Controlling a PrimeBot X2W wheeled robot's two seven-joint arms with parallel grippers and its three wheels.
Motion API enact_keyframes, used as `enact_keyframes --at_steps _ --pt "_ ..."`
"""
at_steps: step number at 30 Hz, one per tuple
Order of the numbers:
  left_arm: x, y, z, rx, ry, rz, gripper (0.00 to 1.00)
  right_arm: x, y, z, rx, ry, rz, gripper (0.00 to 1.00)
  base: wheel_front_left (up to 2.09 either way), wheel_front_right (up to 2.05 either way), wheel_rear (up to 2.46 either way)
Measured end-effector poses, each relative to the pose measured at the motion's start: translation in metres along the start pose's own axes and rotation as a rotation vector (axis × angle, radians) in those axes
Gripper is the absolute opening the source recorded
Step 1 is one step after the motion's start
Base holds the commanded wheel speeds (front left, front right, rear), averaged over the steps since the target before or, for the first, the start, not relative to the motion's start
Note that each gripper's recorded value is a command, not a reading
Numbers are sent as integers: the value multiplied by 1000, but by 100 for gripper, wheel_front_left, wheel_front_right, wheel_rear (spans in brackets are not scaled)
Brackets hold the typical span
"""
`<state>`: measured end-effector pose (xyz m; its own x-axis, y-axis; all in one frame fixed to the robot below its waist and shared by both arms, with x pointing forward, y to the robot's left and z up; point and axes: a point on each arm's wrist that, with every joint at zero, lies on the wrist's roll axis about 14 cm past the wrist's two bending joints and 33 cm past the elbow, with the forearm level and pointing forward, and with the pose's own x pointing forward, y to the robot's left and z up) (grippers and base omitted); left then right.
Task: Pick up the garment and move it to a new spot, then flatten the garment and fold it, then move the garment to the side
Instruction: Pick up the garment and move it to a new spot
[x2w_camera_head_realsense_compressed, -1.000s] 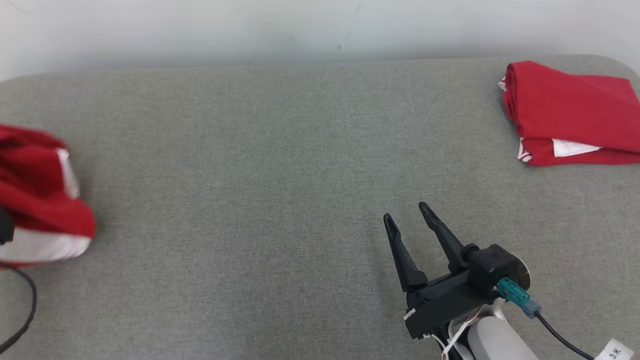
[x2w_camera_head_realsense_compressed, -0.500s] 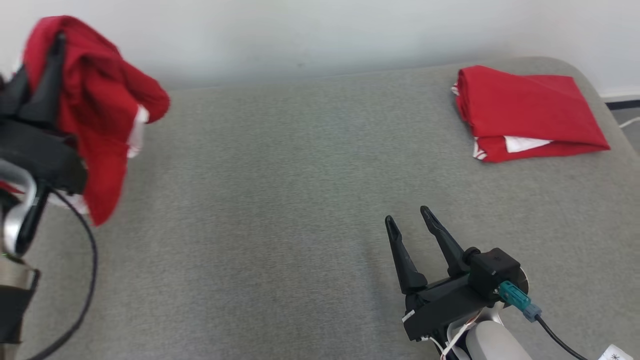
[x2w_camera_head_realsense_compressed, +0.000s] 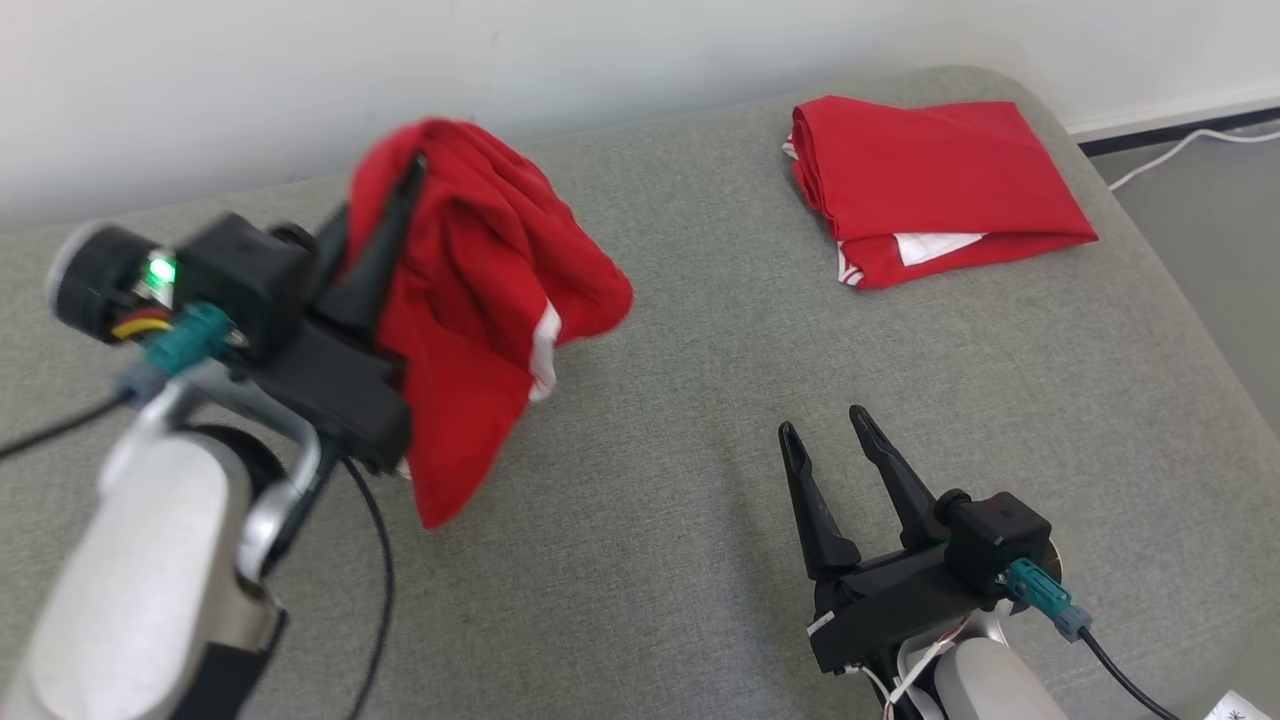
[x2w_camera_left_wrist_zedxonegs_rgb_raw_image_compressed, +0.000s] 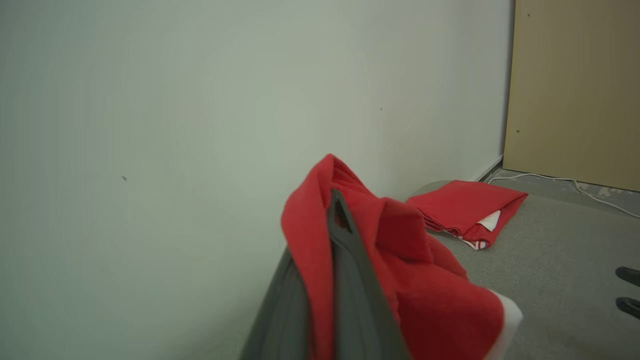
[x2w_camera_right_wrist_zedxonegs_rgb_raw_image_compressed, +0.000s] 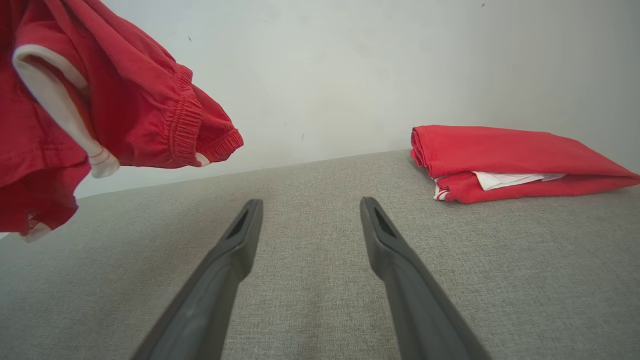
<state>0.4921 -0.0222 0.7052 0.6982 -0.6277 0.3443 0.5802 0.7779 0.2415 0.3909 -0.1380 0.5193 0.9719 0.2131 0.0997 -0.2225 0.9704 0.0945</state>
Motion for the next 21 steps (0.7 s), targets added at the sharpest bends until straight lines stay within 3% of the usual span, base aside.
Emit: enact_keyframes --at_steps 5,12,18,20,21 --pt "-6 -35 -36 -96 63 -52 0 -2 -5 -2 0 8 -17 100 0 0 0" --pt "-41 -58 -102 -193 225 -47 0 -1 -2 -7 5 18 -8 100 0 0 0" --pt "-61 -71 -129 -257 283 -36 0 1 6 -10 4 28 24 100 0 0 0" --pt "-64 -74 -131 -270 278 -29 100 2 8 -10 1 28 34 100 0 0 0" --pt "-66 -76 -130 -280 273 -25 100 3 9 -10 0 27 38 100 0 0 0"
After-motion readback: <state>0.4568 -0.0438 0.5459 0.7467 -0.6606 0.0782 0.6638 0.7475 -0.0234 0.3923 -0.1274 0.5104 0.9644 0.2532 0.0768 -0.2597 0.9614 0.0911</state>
